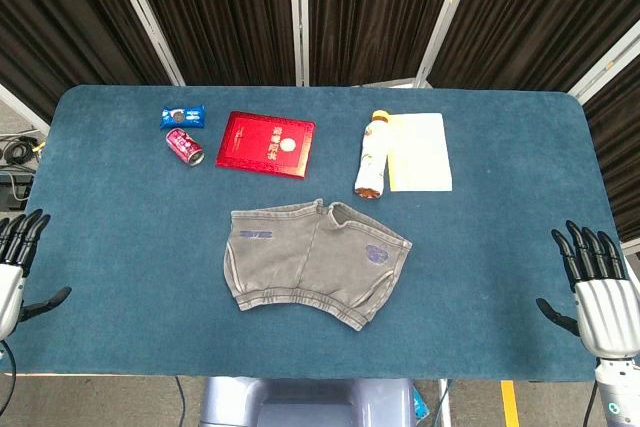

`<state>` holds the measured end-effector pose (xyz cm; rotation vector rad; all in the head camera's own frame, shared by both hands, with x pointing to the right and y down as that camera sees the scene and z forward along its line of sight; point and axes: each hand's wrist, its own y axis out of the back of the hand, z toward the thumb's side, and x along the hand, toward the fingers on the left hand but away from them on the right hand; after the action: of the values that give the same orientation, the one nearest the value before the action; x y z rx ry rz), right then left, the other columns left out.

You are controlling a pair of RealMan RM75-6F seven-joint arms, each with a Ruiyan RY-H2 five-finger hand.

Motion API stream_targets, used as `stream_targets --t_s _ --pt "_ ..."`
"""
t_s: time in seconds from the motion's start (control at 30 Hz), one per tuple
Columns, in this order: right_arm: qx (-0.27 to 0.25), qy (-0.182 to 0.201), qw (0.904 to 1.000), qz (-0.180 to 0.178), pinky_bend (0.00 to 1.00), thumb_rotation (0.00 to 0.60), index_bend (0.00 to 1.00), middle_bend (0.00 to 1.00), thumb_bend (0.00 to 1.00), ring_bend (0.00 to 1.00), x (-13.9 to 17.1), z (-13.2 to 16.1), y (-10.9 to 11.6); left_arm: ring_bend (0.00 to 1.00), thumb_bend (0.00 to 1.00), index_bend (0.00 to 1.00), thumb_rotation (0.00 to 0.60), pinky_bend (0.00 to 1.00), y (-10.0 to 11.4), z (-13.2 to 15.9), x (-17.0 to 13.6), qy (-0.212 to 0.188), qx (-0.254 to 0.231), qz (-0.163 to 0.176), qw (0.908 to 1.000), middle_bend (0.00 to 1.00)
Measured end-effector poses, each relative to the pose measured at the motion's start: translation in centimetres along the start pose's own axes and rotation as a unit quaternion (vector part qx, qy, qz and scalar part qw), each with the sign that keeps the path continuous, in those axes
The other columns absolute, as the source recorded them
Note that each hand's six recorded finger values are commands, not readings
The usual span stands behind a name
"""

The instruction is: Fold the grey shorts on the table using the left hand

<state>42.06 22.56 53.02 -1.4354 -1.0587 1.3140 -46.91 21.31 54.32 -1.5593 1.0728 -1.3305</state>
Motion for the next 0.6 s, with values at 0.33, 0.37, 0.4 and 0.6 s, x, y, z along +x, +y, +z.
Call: stream_targets --t_s 0.33,0.37,0.4,0.6 --pt "-0.002 0.0 1.0 0.008 0.0 0.6 0.0 0.0 0.0 0.0 0.1 0.0 -0.1 0.0 0.0 0.0 0.6 0.0 -0.7 0.4 0.5 -0.015 -0.002 -0.01 0.9998 0.0" --pt "-0.003 0.0 1.0 0.008 0.0 0.6 0.0 0.0 0.0 0.0 0.1 0.1 -0.1 0.0 0.0 0.0 0.6 0.0 -0.9 0.6 0.7 -0.021 -0.004 -0.012 0.9997 0.0" --pt "-0.003 0.0 1.0 0.008 0.0 0.6 0.0 0.0 0.0 0.0 0.0 0.1 -0.1 0.0 0.0 0.0 0.6 0.0 -1.2 0.9 0.9 -0.031 -0.009 -0.016 0.9994 0.0" --pt "0.002 -0.004 0.9999 0.015 0.0 0.6 0.0 0.0 0.0 0.0 -0.1 -0.1 -0.5 0.0 0.0 0.0 0.6 0.0 -4.1 3.7 3.5 -0.111 -0.001 -0.051 0.9925 0.0"
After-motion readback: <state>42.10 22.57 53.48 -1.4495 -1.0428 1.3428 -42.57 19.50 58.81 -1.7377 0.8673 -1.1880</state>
